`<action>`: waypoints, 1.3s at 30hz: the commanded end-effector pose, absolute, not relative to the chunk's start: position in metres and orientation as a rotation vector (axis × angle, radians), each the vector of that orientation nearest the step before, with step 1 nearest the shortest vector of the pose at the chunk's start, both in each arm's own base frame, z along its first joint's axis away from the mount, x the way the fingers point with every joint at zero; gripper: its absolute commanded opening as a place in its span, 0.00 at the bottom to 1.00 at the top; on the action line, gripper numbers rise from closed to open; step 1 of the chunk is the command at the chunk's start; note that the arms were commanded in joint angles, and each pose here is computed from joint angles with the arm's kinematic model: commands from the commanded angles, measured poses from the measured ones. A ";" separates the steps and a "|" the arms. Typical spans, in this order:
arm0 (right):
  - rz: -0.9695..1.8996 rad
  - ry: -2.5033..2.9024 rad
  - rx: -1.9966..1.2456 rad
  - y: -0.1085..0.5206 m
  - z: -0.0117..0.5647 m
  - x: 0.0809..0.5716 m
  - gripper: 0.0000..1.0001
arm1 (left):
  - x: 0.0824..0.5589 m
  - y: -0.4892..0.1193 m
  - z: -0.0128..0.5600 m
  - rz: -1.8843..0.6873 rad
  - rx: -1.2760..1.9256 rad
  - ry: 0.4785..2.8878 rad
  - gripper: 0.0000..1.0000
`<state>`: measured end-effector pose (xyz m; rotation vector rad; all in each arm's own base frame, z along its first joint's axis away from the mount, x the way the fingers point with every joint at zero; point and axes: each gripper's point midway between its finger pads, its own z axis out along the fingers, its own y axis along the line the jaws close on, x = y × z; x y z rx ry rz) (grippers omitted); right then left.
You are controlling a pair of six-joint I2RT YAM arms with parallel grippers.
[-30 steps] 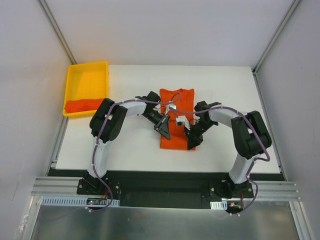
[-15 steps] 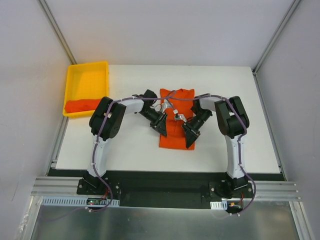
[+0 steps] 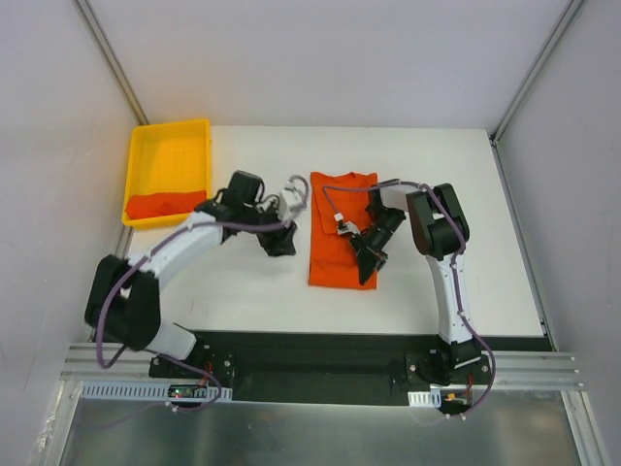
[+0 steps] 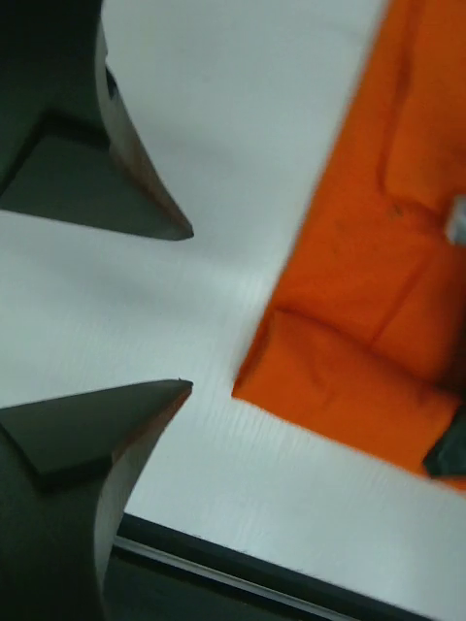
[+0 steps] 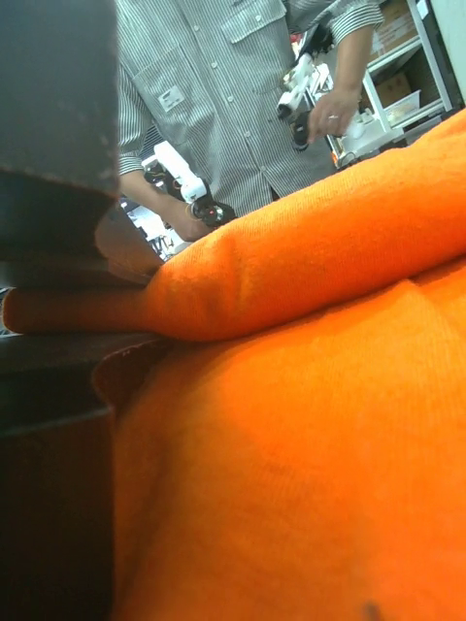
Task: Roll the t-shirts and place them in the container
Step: Roll the T-shirt to the center of the board.
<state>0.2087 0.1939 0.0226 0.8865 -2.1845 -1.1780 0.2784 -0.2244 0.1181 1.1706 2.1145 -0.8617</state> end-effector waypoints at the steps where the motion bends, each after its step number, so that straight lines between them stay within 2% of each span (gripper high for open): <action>1: -1.045 -2.158 0.762 0.188 0.019 0.209 0.09 | 0.245 -0.264 0.120 -0.490 1.650 1.553 0.66; 4: -1.049 -2.148 0.760 0.188 0.020 0.208 0.08 | 0.230 -0.286 0.109 -0.451 1.737 1.375 0.66; 8: -1.052 -2.144 0.758 0.188 0.020 0.208 0.08 | 0.215 -0.308 0.084 -0.439 1.835 1.285 0.64; 17: -1.056 -2.135 0.758 0.188 0.021 0.207 0.07 | 0.210 -0.322 0.042 -0.397 1.965 1.226 0.59; 23: -1.069 -2.117 0.762 0.188 0.022 0.207 0.07 | 0.211 -0.312 0.012 -0.351 2.100 1.244 0.42; 26: -1.085 -2.115 0.765 0.188 0.023 0.206 0.13 | 0.197 -0.302 -0.002 -0.378 2.225 1.194 0.29; 27: -1.092 -2.121 0.770 0.188 0.024 0.206 0.16 | 0.196 -0.300 -0.006 -0.377 2.257 1.183 0.24; 28: -1.105 -2.131 0.768 0.189 0.025 0.208 0.30 | 0.193 -0.296 -0.008 -0.394 2.296 1.222 0.20; 29: -1.120 -2.151 0.772 0.187 0.024 0.211 0.56 | 0.191 -0.295 -0.015 -0.409 2.316 1.258 0.16; 31: -1.133 -2.204 0.788 0.181 0.030 0.218 0.96 | 0.185 -0.295 -0.015 -0.458 2.333 1.275 0.11; 35: -1.364 -2.393 0.731 0.164 0.085 0.268 0.96 | 0.170 -0.297 -0.009 -0.573 2.333 1.309 0.03; 39: -1.295 -2.736 1.136 0.124 0.145 0.293 0.96 | 0.164 -0.301 0.000 -0.681 2.302 1.399 0.00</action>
